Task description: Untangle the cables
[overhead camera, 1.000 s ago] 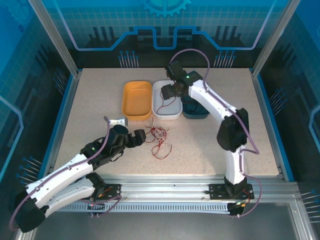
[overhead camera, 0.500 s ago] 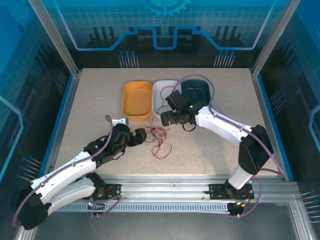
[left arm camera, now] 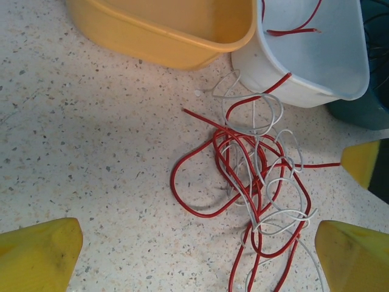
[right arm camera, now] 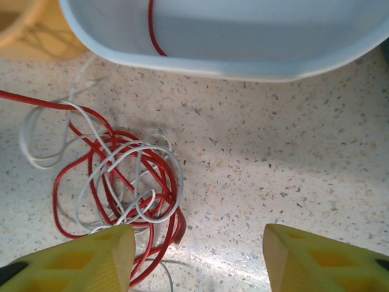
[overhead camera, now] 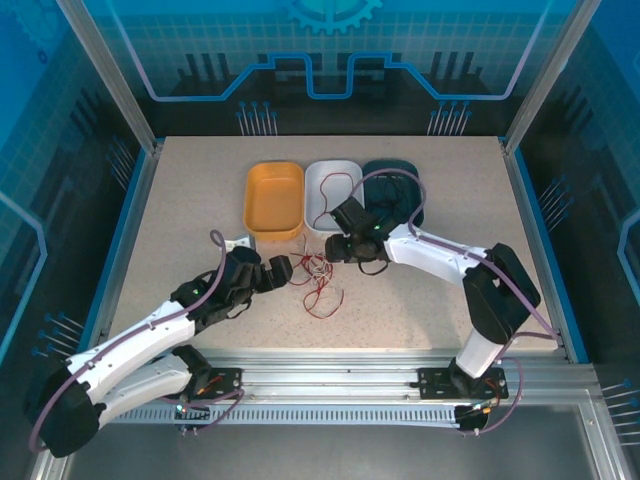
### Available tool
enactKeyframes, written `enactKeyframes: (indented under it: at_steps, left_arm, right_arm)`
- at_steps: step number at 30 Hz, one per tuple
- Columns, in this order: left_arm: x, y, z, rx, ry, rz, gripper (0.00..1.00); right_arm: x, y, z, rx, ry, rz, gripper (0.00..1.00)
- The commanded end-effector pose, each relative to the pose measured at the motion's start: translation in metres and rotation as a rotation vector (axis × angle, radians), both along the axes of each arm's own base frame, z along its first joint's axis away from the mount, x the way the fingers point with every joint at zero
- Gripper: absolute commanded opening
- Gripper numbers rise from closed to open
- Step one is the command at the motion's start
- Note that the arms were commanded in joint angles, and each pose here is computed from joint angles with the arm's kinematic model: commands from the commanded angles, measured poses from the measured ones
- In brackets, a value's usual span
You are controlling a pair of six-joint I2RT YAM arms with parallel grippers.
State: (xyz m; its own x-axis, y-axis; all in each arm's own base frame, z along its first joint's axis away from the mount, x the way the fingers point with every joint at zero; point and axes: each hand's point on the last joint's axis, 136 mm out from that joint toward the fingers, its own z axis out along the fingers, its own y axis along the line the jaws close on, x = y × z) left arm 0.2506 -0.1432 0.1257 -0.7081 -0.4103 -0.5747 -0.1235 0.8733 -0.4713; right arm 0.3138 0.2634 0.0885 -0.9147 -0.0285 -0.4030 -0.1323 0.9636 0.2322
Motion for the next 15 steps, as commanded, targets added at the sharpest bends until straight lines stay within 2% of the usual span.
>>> enactKeyframes:
  at_steps: [1,15]
  left_arm:
    - [0.0,0.002,-0.002,-0.03,0.001,0.016,0.99]
    - [0.002,0.003,-0.006,-0.035,0.009,0.028,0.99]
  right_arm:
    - [0.004,0.012,-0.002,0.029,0.013,-0.006,0.53]
    - [0.008,0.021,-0.017,0.038,0.033,0.001,0.3]
